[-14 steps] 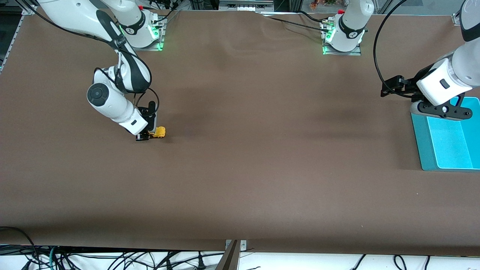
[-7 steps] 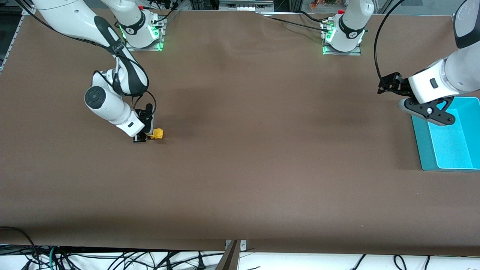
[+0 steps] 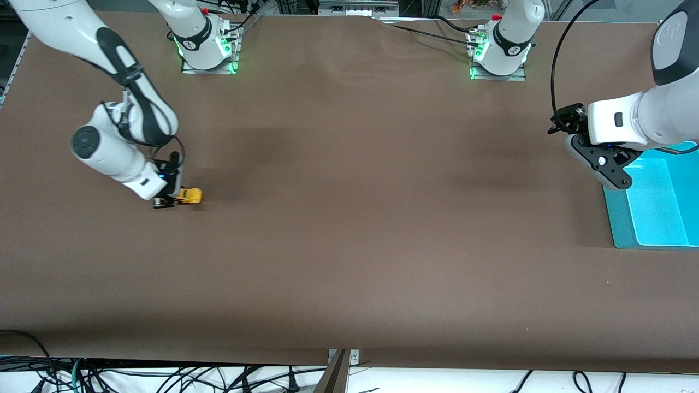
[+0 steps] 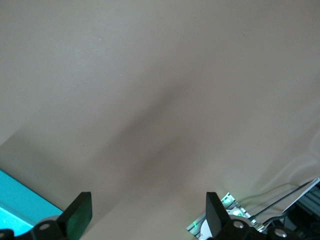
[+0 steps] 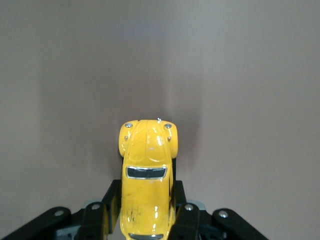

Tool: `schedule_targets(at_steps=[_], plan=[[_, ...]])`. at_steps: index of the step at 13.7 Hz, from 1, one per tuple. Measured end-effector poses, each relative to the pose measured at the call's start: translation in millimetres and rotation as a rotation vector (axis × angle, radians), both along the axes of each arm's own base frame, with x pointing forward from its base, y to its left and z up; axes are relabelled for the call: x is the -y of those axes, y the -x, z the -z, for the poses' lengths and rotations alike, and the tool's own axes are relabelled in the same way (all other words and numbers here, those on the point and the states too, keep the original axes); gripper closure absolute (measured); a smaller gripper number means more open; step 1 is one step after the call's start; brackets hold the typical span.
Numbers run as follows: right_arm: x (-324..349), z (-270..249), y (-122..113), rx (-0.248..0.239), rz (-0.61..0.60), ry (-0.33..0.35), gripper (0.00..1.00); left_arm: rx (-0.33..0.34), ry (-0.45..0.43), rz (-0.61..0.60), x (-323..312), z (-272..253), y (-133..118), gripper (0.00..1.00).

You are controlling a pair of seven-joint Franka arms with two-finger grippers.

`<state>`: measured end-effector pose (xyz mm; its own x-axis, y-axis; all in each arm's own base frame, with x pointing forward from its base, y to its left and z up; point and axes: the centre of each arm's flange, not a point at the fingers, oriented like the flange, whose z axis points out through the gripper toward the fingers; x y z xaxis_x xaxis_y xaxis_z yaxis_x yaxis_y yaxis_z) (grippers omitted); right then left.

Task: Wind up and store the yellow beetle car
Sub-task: 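Pull the car back with the right gripper while the left gripper lowers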

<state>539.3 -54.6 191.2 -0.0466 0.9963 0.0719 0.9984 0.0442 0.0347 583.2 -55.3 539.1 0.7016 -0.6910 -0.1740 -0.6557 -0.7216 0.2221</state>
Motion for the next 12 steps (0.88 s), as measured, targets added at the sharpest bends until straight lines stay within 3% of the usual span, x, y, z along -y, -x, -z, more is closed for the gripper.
schedule_targets(at_steps=[4,12], plan=[[87,0,12,0.030,-0.018,0.007,0.55,-0.025,0.055,0.182,-1,23,-9,0.00],[91,3,13,0.028,-0.024,0.004,0.52,-0.033,0.098,0.368,-5,37,-15,0.00]])
